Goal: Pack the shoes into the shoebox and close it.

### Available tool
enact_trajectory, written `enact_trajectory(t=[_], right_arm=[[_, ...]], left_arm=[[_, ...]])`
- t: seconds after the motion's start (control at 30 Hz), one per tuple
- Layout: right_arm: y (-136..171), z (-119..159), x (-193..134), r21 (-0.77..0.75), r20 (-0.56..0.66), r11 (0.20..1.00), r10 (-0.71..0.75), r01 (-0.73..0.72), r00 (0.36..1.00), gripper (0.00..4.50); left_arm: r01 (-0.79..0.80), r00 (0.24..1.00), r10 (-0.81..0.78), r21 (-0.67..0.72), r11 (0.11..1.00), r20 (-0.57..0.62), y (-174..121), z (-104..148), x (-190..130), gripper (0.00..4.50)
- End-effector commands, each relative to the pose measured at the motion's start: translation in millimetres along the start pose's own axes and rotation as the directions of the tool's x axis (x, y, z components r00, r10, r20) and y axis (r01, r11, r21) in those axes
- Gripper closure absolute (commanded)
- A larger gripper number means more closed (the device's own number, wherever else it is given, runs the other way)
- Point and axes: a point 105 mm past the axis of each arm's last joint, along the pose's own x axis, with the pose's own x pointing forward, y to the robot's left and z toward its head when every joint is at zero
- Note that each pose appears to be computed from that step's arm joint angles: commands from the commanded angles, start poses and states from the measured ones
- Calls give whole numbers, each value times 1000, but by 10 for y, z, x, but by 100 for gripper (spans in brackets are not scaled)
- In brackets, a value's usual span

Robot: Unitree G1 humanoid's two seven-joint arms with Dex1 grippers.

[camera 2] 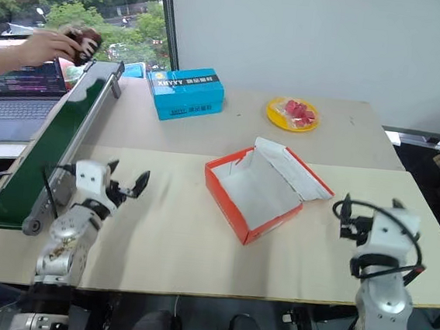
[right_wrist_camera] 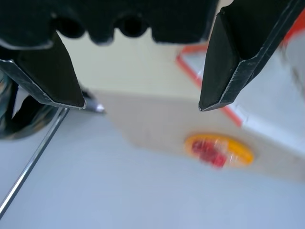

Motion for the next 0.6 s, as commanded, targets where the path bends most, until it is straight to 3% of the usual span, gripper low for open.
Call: enact_trajectory(t=[0.03, 0.1, 0.23, 0.37, 0.6], right_arm=[[268, 432, 241, 8, 125, 991, 135, -137, 983, 4], [565, 543, 376, 63, 148, 953, 284, -295, 947, 4], [1154, 518, 532, 201, 129, 789, 566, -580, 814, 4], [1382, 431, 641, 236, 113, 716, 651, -657, 750, 4], [1611, 542, 716, 276, 169, 643, 699, -714, 695, 4]], left_arm=[[-29, 997, 28, 19, 999, 66, 12, 301, 75, 0], [-40, 995, 38, 23, 999, 90, 7, 431, 96, 0], [-67, 993, 66, 12, 998, 95, 28, 627, 88, 0], [-132, 990, 132, 9, 991, 54, 179, 707, 4, 0], [-227, 973, 228, -19, 974, 40, 415, 780, -247, 0]])
